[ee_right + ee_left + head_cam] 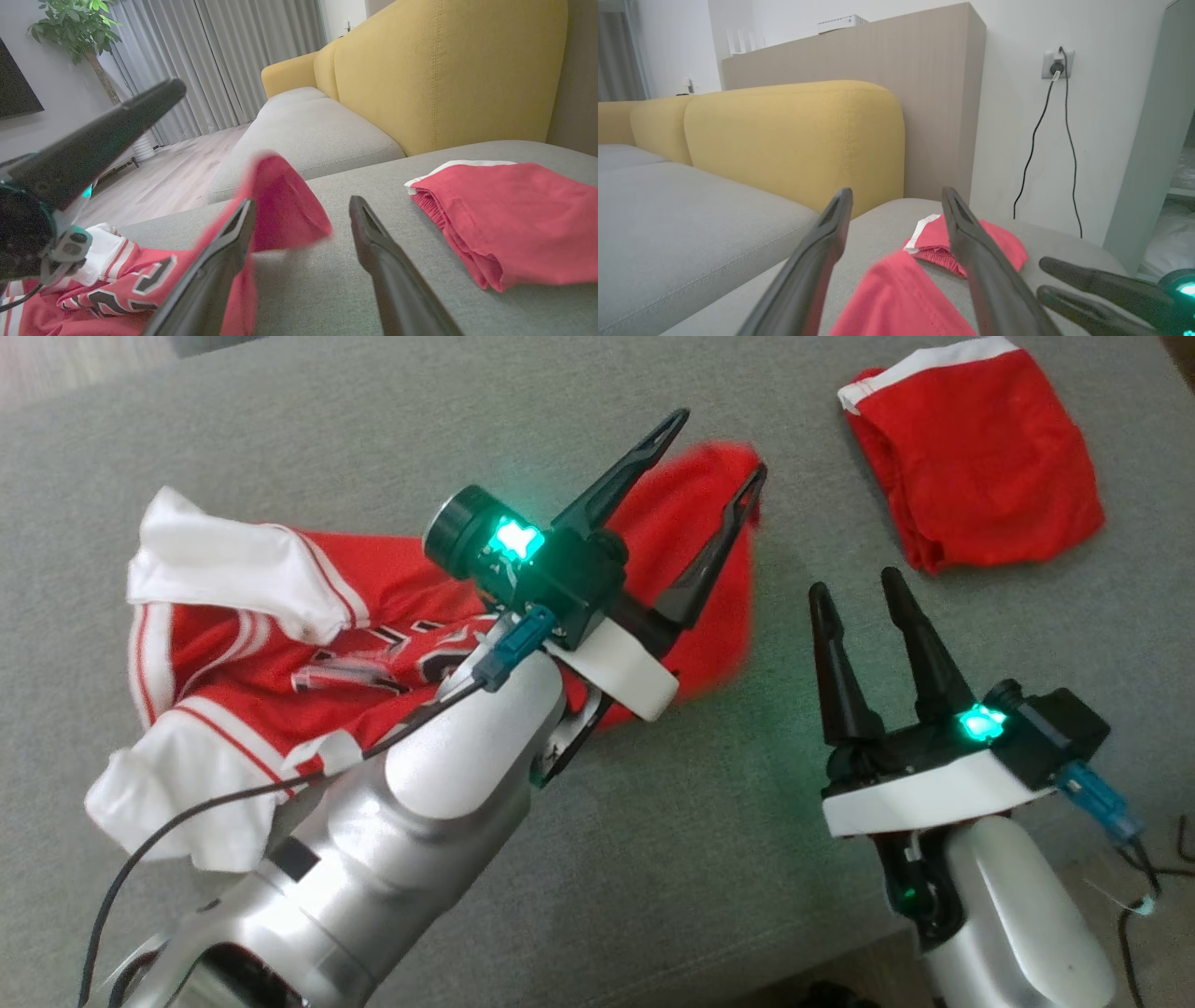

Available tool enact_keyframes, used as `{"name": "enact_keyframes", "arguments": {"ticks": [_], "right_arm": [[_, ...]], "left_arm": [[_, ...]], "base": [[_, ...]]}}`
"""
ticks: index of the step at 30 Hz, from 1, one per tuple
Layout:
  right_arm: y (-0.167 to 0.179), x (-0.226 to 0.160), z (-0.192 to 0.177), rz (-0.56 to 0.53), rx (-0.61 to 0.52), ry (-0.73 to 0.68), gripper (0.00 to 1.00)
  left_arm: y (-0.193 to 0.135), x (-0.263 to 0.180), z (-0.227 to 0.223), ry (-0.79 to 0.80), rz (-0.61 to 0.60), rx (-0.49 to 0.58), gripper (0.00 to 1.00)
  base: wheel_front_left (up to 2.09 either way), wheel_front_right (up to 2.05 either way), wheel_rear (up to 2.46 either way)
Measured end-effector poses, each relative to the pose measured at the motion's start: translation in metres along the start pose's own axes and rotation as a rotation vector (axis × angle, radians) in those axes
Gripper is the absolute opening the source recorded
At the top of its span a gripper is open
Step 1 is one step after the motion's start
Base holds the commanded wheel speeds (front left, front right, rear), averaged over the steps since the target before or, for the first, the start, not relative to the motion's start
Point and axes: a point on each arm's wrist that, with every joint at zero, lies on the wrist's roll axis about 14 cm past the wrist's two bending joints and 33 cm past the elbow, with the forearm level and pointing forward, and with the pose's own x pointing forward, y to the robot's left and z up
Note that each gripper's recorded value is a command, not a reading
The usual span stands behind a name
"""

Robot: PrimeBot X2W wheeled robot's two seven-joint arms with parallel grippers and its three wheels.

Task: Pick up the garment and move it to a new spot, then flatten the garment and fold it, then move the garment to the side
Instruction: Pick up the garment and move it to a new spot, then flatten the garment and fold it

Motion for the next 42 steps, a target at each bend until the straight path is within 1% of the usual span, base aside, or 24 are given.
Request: {"name": "enact_keyframes", "arguments": {"ticks": [3,6,9,12,17,22,26,28,31,33,39,40,42], "right_arm": [[-0.003,0.003,0.000,-0.007,0.001,-0.002,1.00],[0.003,0.008,-0.001,0.012,0.007,-0.003,1.00],[0.012,0.013,-0.002,0.039,0.013,-0.007,1.00],[0.021,0.019,-0.001,0.068,0.007,-0.012,1.00],[0.042,0.026,-0.001,0.129,0.006,-0.017,1.00],[0.064,0.024,-0.008,0.191,0.005,0.001,1.00],[0.078,0.019,-0.014,0.231,0.010,0.020,1.00],[0.086,0.020,-0.013,0.251,0.013,0.017,1.00],[0.093,0.021,-0.013,0.273,0.007,0.015,1.00],[0.093,0.021,-0.014,0.273,0.007,0.019,1.00],[0.080,0.019,-0.019,0.237,0.003,0.034,1.00],[0.080,0.019,-0.019,0.237,0.003,0.034,1.00],[0.074,0.017,-0.020,0.222,0.002,0.040,1.00]], "left_arm": [[0.010,-0.007,-0.016,0.051,0.035,0.015,1.00],[0.026,-0.017,-0.024,0.088,0.087,0.041,1.00],[0.053,-0.029,-0.019,0.091,0.167,0.065,1.00],[0.081,-0.052,-0.015,0.099,0.261,0.091,1.00],[0.110,-0.120,-0.028,0.159,0.429,0.089,1.00],[0.123,-0.200,-0.036,0.200,0.628,0.052,1.00],[0.120,-0.253,-0.036,0.208,0.761,0.030,1.00],[0.114,-0.272,-0.039,0.217,0.801,0.016,1.00],[0.110,-0.285,-0.039,0.222,0.827,0.019,1.00],[0.112,-0.284,-0.038,0.222,0.819,0.032,1.00],[0.114,-0.260,-0.053,0.272,0.713,0.054,1.00],[0.114,-0.260,-0.053,0.272,0.713,0.054,1.00],[0.115,-0.245,-0.059,0.303,0.659,0.059,1.00]], "base": [[0.00,0.00,0.00],[0.00,0.00,0.00],[0.00,0.00,0.00],[0.00,0.00,0.00],[0.00,0.00,0.00],[0.00,0.00,0.00],[0.00,0.00,0.00],[0.00,0.00,0.00],[0.00,0.00,0.00],[0.00,0.00,0.00],[0.00,0.00,0.00],[0.00,0.00,0.00],[0.00,0.00,0.00]]}}
